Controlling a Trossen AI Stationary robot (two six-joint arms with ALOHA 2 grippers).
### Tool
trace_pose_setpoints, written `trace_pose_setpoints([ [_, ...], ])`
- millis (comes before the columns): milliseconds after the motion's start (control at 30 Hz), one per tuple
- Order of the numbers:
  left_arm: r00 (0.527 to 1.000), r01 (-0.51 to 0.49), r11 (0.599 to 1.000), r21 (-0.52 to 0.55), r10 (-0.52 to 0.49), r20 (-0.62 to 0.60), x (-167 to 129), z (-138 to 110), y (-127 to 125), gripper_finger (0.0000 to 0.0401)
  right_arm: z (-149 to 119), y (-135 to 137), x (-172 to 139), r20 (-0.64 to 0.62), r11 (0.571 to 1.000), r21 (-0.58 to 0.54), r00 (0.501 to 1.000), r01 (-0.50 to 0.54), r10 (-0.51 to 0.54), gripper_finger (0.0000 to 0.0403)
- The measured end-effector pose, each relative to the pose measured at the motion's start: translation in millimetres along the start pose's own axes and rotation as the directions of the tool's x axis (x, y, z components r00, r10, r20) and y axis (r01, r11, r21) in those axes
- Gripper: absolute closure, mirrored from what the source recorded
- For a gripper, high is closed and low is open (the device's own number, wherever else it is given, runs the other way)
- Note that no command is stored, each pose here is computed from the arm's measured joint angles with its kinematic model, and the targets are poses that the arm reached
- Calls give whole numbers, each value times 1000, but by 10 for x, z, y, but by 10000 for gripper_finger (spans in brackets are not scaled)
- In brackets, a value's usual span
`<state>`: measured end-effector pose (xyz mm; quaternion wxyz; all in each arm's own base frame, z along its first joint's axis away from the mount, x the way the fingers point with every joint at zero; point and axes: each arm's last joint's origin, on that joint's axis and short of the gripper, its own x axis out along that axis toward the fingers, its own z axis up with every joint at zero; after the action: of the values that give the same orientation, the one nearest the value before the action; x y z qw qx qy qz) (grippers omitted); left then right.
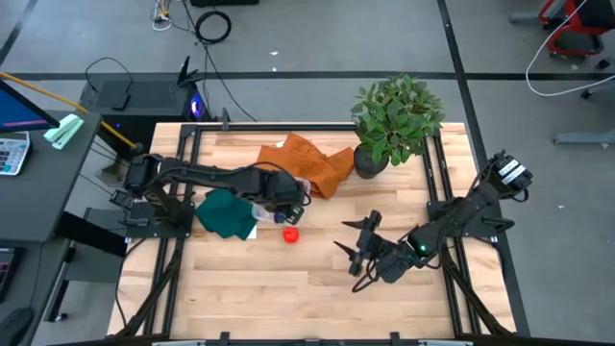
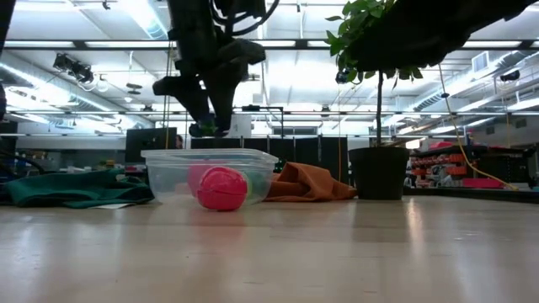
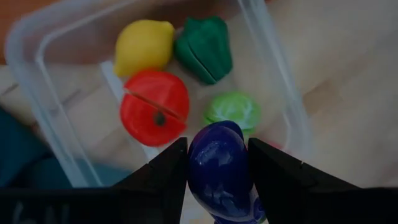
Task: Pick and placing Produce into tupperware
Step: Put the purple eggplant into the transparent bin
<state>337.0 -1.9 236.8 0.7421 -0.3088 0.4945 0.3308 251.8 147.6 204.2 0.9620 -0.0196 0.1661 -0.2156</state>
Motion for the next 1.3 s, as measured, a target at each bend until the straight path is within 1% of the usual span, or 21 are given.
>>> trace_pose_setpoints([
  [167, 1000, -24, 1000, 12, 24, -6, 23, 88, 88, 229, 4, -19, 55, -34, 999, 6, 998, -53, 53, 160],
  [633, 999, -47, 999, 27, 48, -22, 58, 216, 218, 229, 10, -36, 80, -39, 999, 0, 998, -52, 52, 160],
  [767, 994, -95, 994, 48, 97, -45, 54, 186, 260, 229, 9, -34, 80, -42, 998, 0, 997, -59, 59, 160],
  [867, 988, -144, 989, 39, 146, -57, 48, 161, 298, 229, 9, -34, 80, -42, 998, 0, 997, -59, 59, 160],
  [1067, 985, -165, 985, 42, 167, -45, 49, 161, 308, 229, 9, -34, 80, -42, 998, 0, 997, -59, 59, 160],
  [1200, 974, -217, 974, 57, 220, -52, 121, 146, 320, 229, 9, -34, 80, -42, 998, 1, 997, -59, 59, 160],
  [1300, 966, -244, 968, 65, 248, -67, 230, 148, 312, 229, 10, -32, 79, -41, 998, 2, 997, -60, 60, 160],
])
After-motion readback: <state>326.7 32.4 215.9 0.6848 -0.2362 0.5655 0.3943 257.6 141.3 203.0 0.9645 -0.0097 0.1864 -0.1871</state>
